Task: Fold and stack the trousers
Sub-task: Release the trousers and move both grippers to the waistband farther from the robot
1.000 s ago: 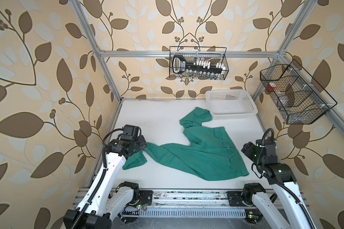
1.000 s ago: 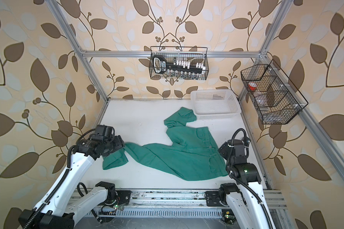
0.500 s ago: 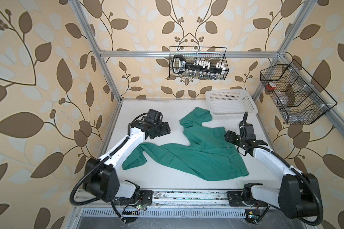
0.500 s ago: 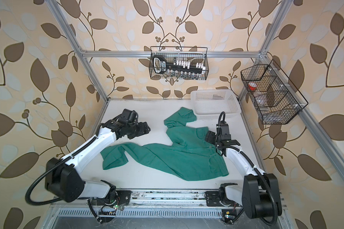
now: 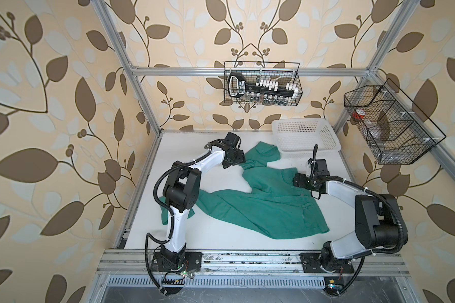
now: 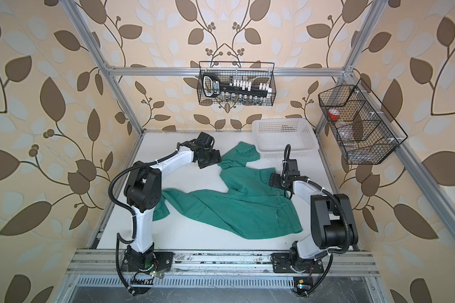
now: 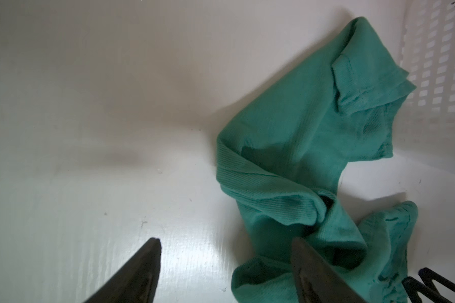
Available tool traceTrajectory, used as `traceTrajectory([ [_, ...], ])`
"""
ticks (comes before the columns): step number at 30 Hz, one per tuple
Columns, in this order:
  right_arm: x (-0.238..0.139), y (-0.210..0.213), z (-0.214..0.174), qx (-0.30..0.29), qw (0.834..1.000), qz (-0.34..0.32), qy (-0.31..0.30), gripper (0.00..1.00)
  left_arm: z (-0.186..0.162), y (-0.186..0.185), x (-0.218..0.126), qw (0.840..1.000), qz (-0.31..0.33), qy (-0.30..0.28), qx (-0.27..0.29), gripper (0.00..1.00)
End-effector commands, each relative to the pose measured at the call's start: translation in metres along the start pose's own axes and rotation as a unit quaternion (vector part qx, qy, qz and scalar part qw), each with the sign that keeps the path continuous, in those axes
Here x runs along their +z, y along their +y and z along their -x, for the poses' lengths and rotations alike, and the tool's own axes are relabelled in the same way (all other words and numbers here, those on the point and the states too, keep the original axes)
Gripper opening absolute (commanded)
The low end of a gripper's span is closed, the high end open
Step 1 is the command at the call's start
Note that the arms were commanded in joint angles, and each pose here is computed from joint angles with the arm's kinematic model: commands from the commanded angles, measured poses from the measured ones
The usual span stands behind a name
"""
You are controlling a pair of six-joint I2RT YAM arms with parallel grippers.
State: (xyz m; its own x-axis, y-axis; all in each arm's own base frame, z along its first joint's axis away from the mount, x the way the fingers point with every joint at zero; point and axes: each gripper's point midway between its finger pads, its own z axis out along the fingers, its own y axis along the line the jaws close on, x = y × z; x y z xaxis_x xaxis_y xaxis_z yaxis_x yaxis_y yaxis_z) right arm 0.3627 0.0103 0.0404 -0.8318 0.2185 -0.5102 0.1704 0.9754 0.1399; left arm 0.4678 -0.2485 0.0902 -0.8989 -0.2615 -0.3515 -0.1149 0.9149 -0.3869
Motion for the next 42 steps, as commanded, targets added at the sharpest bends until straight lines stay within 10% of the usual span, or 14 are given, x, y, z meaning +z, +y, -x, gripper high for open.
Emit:
traceTrajectory([
  [1,0.006,-0.003,-0.015,-0.035,0.998,-0.015,0.042,0.89,0.008,-0.012,0.012,1.000,0.003,-0.001,0.016,0.77],
  [7,0.015,-0.005,-0.025,-0.071,0.995,-0.045,0.060,0.84,0.013,-0.014,0.041,0.999,0.019,0.003,0.039,0.76],
  [14,0.023,-0.009,-0.037,-0.107,0.988,-0.085,0.076,0.49,0.010,-0.011,0.066,0.998,0.030,0.018,0.061,0.69],
  [22,0.007,0.001,-0.027,-0.102,0.991,-0.068,0.049,0.02,0.005,-0.026,0.060,0.997,0.003,0.032,0.069,0.20],
  [25,-0.014,0.016,-0.012,-0.100,0.994,-0.044,0.012,0.00,0.017,-0.035,0.031,0.997,-0.002,0.009,0.082,0.00],
  [34,-0.102,0.075,0.014,-0.138,0.984,0.048,-0.104,0.00,0.046,-0.015,-0.116,0.982,0.083,-0.097,0.138,0.00],
  [42,-0.201,0.156,0.021,-0.180,0.945,0.174,-0.209,0.00,0.040,0.066,-0.306,0.929,0.253,-0.237,0.130,0.00],
])
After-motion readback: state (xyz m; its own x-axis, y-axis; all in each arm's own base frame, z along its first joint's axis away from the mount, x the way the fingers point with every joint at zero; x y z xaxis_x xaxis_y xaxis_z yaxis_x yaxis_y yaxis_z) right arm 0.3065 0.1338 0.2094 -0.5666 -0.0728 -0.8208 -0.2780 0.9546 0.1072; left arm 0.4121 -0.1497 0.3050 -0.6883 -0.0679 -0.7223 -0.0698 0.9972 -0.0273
